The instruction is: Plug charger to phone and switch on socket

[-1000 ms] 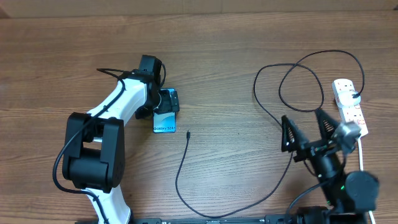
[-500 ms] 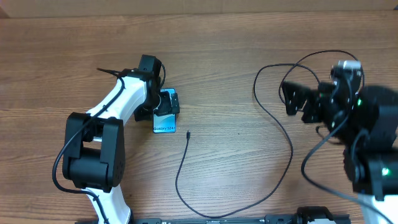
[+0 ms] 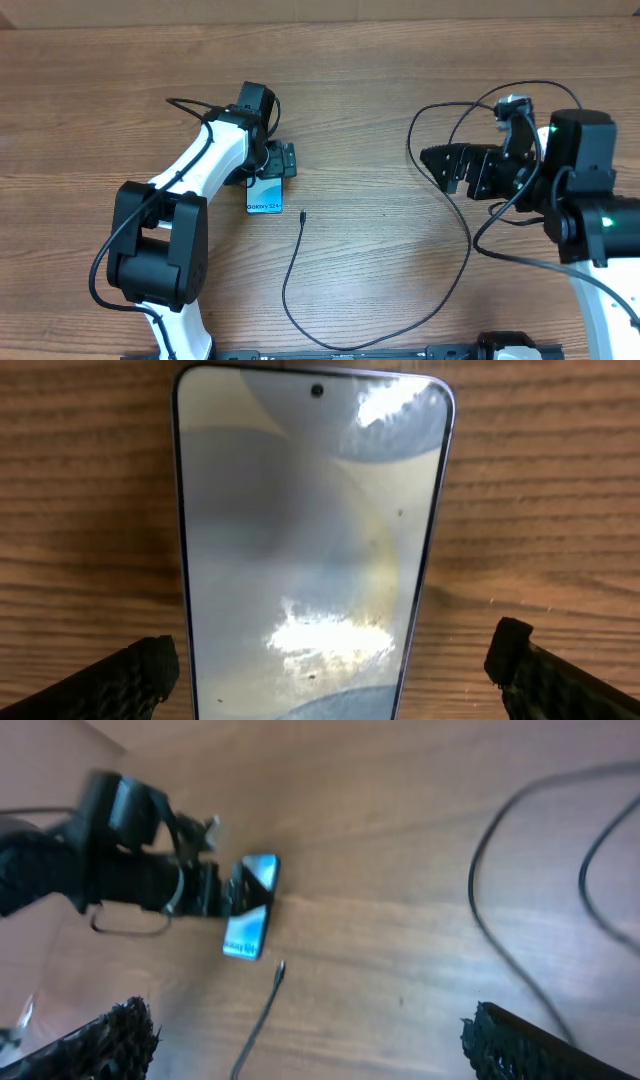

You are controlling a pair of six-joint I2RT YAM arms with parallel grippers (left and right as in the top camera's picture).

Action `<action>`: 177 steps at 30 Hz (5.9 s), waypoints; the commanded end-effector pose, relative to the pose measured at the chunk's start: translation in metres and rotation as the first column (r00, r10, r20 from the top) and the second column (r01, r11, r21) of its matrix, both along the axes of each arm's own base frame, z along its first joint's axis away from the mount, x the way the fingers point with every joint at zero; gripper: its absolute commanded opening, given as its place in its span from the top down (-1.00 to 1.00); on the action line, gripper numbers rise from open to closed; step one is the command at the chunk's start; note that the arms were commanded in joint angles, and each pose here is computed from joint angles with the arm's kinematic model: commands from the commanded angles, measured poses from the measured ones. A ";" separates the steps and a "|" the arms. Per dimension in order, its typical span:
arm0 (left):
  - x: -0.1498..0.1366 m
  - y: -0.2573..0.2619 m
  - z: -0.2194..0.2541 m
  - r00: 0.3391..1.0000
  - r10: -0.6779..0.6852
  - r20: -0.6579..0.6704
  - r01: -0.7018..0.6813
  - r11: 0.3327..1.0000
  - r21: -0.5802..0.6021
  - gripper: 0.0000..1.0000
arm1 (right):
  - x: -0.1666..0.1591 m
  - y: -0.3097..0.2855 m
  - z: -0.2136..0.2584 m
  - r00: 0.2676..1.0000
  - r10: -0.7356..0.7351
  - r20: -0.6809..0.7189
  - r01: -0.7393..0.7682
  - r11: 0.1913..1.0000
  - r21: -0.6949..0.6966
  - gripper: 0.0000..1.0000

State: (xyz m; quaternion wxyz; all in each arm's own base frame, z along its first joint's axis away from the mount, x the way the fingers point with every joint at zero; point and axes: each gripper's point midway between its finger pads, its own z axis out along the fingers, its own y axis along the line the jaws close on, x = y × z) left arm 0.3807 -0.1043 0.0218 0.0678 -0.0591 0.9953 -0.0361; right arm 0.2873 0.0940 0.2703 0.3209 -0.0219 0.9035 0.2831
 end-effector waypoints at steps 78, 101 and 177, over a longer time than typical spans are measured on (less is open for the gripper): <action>-0.027 0.002 -0.039 0.999 -0.033 -0.033 0.033 0.999 0.020 -0.99 | -0.003 0.002 -0.068 0.940 0.015 -0.341 -0.015 1.000 0.002 -1.00; 0.014 -0.010 0.018 0.997 -0.074 0.038 0.074 0.997 0.002 -1.00 | -0.006 0.002 -0.070 0.935 0.015 -0.355 -0.015 1.000 0.001 -1.00; -0.007 0.003 -0.032 0.996 -0.055 -0.065 0.058 0.997 0.059 -0.86 | -0.008 -0.001 -0.073 0.930 0.002 -0.367 -0.009 1.000 -0.017 -1.00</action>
